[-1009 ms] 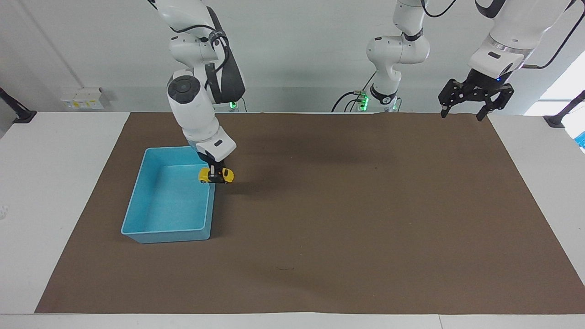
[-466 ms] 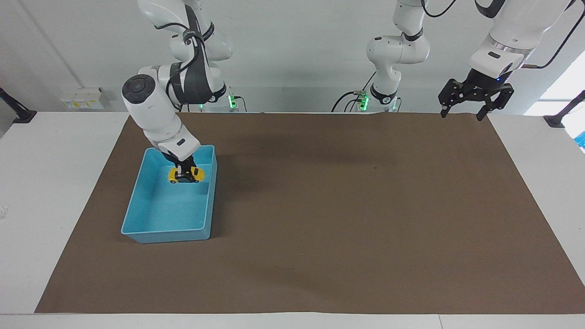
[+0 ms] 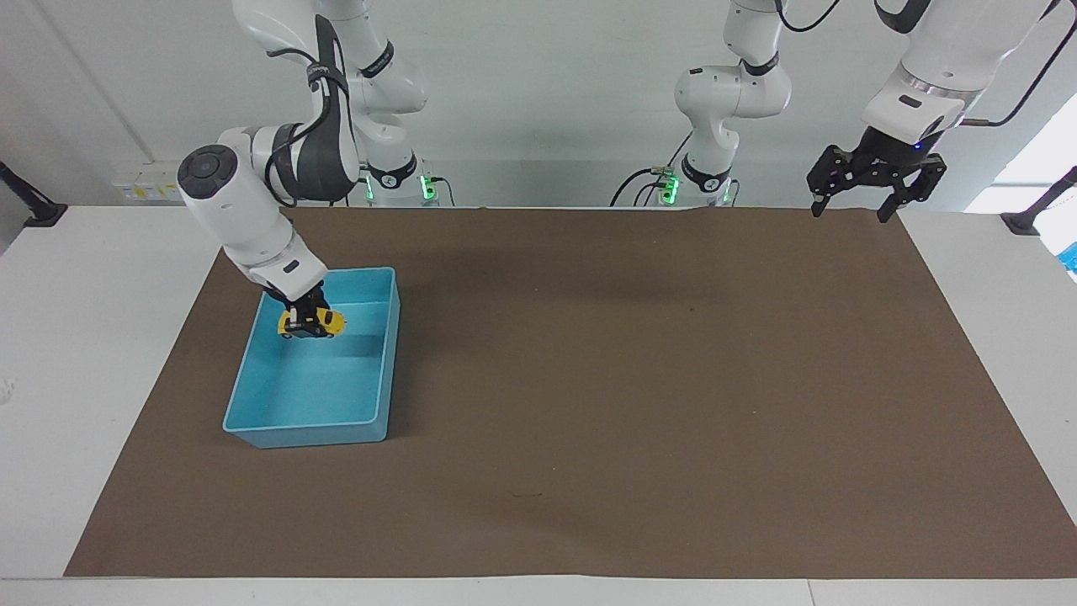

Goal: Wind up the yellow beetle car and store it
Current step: 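Lift the car with the right gripper into the blue bin, then lower the car onto the bin floor and open the right gripper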

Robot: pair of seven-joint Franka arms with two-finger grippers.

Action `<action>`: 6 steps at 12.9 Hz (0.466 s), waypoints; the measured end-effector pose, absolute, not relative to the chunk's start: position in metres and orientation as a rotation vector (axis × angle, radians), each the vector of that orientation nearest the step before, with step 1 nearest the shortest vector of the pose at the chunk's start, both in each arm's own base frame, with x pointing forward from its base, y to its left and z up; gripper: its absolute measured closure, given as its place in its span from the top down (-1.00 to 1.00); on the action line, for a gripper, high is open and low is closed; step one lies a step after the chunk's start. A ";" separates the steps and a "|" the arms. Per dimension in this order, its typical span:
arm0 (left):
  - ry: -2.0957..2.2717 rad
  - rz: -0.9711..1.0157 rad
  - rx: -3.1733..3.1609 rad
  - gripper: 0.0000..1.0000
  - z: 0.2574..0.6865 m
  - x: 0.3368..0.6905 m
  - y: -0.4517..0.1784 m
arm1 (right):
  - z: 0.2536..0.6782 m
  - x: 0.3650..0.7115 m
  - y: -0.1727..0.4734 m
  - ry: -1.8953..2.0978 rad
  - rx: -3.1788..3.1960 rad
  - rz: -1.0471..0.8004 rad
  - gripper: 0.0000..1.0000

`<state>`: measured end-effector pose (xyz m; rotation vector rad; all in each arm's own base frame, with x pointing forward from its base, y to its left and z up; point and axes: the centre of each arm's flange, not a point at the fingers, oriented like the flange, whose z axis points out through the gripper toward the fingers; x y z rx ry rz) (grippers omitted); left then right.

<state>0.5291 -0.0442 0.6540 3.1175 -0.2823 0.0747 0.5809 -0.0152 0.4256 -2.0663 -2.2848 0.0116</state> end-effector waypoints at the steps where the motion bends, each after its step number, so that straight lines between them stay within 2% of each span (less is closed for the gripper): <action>1: -0.282 0.075 3.117 1.00 0.654 0.529 -0.044 | 0.424 0.580 -0.015 -2.283 -2.065 0.014 -0.02; 6: -0.282 0.074 3.117 1.00 0.654 0.529 -0.044 | 0.392 0.574 -0.018 -2.311 -2.065 -0.012 -0.02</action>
